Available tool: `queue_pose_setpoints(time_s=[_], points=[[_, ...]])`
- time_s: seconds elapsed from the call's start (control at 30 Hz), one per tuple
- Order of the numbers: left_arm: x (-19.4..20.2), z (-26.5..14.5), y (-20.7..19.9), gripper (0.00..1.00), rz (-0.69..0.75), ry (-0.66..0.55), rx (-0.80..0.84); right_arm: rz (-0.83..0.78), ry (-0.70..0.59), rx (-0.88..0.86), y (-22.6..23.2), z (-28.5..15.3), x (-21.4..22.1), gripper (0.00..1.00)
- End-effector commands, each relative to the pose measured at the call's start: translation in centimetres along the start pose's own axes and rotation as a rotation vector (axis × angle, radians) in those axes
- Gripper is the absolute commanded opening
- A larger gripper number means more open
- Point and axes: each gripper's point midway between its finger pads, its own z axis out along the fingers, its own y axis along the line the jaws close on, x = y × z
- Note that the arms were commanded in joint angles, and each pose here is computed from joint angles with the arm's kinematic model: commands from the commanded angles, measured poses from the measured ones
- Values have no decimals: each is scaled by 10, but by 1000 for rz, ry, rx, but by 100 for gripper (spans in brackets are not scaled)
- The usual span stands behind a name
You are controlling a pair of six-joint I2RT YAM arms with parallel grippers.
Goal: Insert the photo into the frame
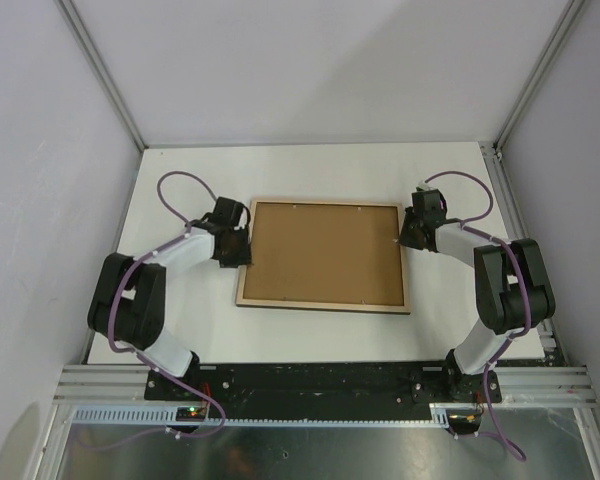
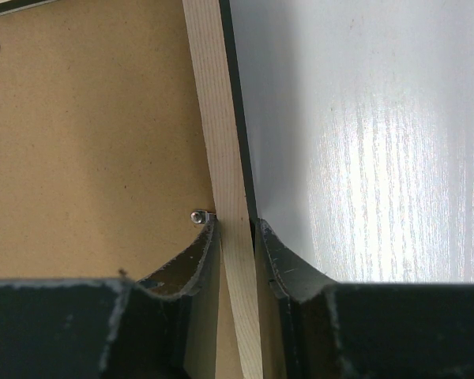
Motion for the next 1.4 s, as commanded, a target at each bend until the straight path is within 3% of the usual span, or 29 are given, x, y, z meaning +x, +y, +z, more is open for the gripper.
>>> queue_pose_setpoints(time_s=[0.0,0.27,0.37,0.5,0.9,1.1,1.37], points=[[-25,-24,-7,44,15,-99,37,-1,10,-6,0,-5,4,22],[-42,-43,-19,47,39,-154,92,-21,-14,-17,4,-17,-3,52],[-48,-49,-23,47,51,-176,106,-26,-12,-1,4,-20,-1,55],[-50,-56,-36,47,81,-186,146,-47,8,36,2,-24,8,48],[-40,-82,-94,55,292,-280,170,-101,49,119,-5,-36,35,42],[-26,-93,-129,57,398,-319,217,-89,59,136,-12,-36,39,30],[10,-114,-182,67,604,-438,331,-93,80,133,-17,-34,45,27]])
